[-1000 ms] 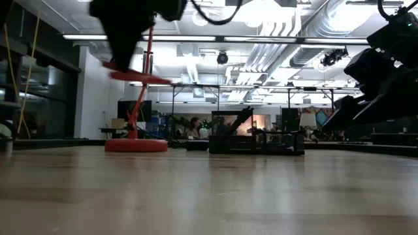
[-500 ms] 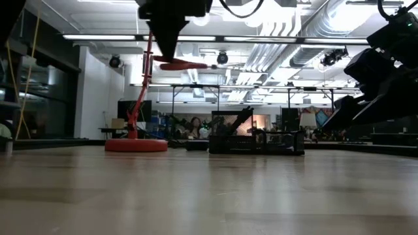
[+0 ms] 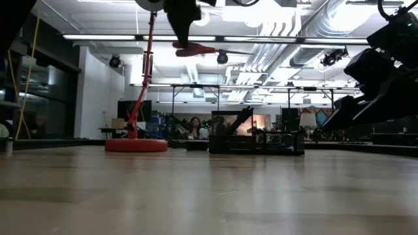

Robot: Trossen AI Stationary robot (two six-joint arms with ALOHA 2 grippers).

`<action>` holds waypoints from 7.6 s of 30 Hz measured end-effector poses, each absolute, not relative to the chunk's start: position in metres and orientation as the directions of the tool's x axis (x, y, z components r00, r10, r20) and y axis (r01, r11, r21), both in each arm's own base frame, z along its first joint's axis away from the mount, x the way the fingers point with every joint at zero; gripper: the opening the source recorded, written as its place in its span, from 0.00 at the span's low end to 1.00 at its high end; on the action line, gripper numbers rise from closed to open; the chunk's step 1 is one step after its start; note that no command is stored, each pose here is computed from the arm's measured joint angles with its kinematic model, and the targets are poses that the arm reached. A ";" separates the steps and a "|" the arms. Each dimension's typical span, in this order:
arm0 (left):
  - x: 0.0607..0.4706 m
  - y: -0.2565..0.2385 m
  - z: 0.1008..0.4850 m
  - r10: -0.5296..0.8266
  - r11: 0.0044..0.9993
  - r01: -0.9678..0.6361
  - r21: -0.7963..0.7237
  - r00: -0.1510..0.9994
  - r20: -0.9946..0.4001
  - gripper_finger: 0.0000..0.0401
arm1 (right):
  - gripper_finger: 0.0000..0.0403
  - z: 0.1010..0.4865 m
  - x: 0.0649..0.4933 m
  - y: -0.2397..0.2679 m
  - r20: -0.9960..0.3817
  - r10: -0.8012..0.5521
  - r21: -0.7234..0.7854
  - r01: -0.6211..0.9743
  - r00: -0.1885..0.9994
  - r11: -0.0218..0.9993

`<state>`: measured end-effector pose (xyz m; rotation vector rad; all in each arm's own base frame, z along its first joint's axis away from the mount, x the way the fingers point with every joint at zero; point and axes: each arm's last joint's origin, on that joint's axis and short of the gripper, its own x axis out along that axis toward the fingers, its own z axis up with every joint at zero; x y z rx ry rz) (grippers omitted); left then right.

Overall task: Pick and place office supplies into organizer
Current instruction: Put the orange scissors into the black desk organizer, then return to Home Position

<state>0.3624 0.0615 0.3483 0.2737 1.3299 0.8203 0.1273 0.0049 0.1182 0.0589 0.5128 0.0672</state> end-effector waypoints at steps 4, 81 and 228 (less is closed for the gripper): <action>0.360 0.072 0.350 0.730 0.670 -0.180 0.720 -0.018 -0.683 0.00 | 0.94 0.118 0.127 0.005 -0.488 0.079 0.073 -0.050 0.869 0.996; 0.435 0.091 0.193 0.951 0.185 0.739 0.647 0.032 -0.308 0.00 | 0.94 0.117 0.126 0.005 -0.504 0.079 0.073 -0.048 0.860 0.996; 0.135 -0.030 0.149 0.179 0.981 -0.186 -0.047 0.975 -0.130 0.58 | 0.94 0.199 0.081 -0.014 -0.088 -0.052 0.060 0.057 0.995 0.997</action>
